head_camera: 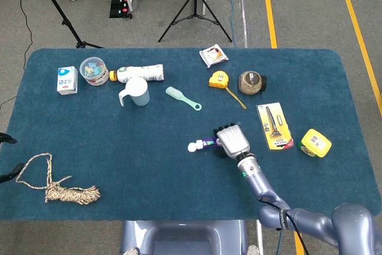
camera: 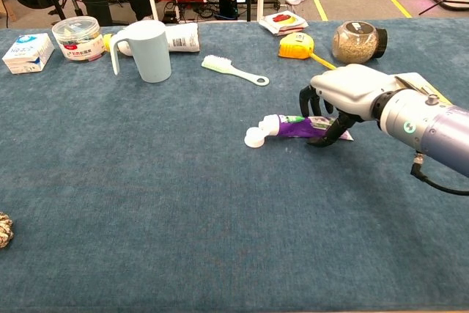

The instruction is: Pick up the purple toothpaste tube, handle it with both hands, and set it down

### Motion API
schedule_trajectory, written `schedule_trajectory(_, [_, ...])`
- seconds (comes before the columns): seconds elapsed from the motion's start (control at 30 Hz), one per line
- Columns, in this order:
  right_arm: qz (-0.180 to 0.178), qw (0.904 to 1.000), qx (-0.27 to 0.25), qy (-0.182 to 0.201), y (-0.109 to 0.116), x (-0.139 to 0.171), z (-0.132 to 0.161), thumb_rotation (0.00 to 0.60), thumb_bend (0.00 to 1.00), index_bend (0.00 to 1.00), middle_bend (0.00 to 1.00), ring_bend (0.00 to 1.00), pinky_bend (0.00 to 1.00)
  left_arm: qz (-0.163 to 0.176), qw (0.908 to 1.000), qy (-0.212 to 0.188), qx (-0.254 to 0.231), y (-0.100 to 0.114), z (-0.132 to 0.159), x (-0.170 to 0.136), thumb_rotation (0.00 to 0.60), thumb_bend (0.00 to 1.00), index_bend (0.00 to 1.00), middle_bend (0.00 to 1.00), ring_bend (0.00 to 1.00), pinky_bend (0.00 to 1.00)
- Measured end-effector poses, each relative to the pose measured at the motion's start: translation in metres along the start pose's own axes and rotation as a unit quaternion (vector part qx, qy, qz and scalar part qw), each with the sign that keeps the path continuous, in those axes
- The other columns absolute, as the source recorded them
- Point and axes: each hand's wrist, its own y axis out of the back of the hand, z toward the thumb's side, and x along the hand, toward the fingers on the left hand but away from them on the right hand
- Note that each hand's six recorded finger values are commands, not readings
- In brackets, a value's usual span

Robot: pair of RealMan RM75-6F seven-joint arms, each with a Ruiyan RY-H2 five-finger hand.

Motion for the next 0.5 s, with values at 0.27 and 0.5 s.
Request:
schedule_trajectory(0.27, [0.005, 1.0000, -0.004, 0.000, -0.0021, -0.0046, 0.0006, 0.453, 0.38, 0.44, 0.47, 0.48, 0.43, 0.001, 1.0000, 0.006, 0.001, 0.0006, -0.0040, -0.0014, 0.600, 0.20, 0.35, 0.31, 0.27, 0.38])
schedule_trajectory(0.5, [0.012, 0.9997, -0.019, -0.002, -0.0043, -0.0069, -0.0003, 0.485, 0.45, 0.53, 0.54, 0.54, 0.50, 0.001, 0.9999, 0.010, 0.001, 0.0006, -0.0069, -0.0030, 0.600, 0.20, 0.35, 0.31, 0.27, 0.38])
